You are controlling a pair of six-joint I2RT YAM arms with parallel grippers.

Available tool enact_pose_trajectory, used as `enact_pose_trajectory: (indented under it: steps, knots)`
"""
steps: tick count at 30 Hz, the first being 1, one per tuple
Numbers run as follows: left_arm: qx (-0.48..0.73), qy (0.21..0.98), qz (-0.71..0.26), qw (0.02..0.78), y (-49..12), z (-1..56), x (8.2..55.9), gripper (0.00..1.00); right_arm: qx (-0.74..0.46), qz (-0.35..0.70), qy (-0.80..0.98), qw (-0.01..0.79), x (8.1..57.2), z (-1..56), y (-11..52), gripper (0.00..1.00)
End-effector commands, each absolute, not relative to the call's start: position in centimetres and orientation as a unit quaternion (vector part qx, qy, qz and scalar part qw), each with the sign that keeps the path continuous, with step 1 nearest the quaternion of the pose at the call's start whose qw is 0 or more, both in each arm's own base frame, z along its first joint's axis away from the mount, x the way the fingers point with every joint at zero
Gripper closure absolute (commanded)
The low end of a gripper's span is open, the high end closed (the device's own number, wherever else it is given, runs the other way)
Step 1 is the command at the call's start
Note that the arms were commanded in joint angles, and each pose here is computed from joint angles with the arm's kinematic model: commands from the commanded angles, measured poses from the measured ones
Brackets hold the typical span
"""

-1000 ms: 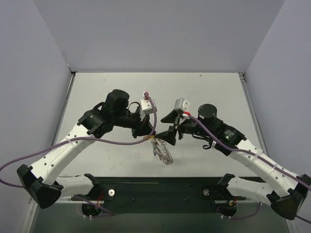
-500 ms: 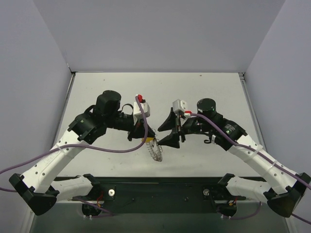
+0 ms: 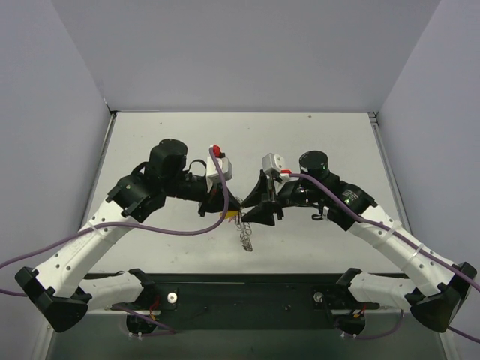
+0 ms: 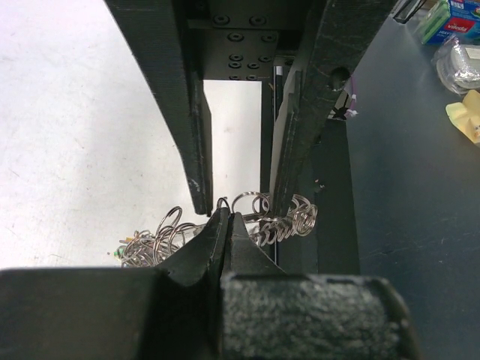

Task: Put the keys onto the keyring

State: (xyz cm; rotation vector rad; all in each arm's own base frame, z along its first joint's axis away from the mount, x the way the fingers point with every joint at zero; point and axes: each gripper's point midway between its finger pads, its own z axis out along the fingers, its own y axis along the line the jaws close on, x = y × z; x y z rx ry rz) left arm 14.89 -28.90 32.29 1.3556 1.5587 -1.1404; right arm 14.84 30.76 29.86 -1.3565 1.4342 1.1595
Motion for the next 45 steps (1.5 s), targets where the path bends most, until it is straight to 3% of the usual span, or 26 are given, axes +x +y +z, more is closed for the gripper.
enact_pose_trajectory:
  steps: [1,4,8,11,26,29,30,34,45]
  knots:
    - [0.540,0.570,-0.462,0.412,-29.7,34.7,15.0,1.00,-0.547,0.476,0.541,0.426,14.3,32.1,31.3,0.69]
    - [0.540,0.572,-0.465,0.407,-29.8,34.6,14.9,1.00,-0.542,0.477,0.546,0.425,14.5,32.1,31.4,0.80]
    - [0.540,0.569,-0.467,0.409,-29.9,34.8,15.0,1.00,-0.536,0.481,0.552,0.421,14.7,32.1,31.7,0.86]
    - [0.540,0.567,-0.468,0.410,-29.9,34.9,14.9,1.00,-0.534,0.482,0.555,0.418,14.8,32.0,31.8,1.00]
    - [0.488,0.571,-0.444,0.488,-29.4,37.5,16.9,1.00,-0.532,0.474,0.552,0.434,15.2,32.5,31.8,1.00]
    - [0.466,0.575,-0.436,0.512,-28.8,38.3,17.8,0.84,-0.533,0.473,0.546,0.440,15.2,32.9,31.8,1.00]
    - [0.455,0.578,-0.436,0.519,-28.6,38.6,18.1,0.75,-0.533,0.474,0.544,0.441,15.2,33.1,31.8,1.00]
    - [0.428,0.568,-0.441,0.548,-27.5,40.0,18.5,0.64,-0.535,0.479,0.538,0.441,15.2,33.4,32.0,1.00]
    - [0.415,0.556,-0.464,0.551,-26.5,40.4,18.7,0.63,-0.501,0.463,0.546,0.486,17.9,34.2,32.7,1.00]
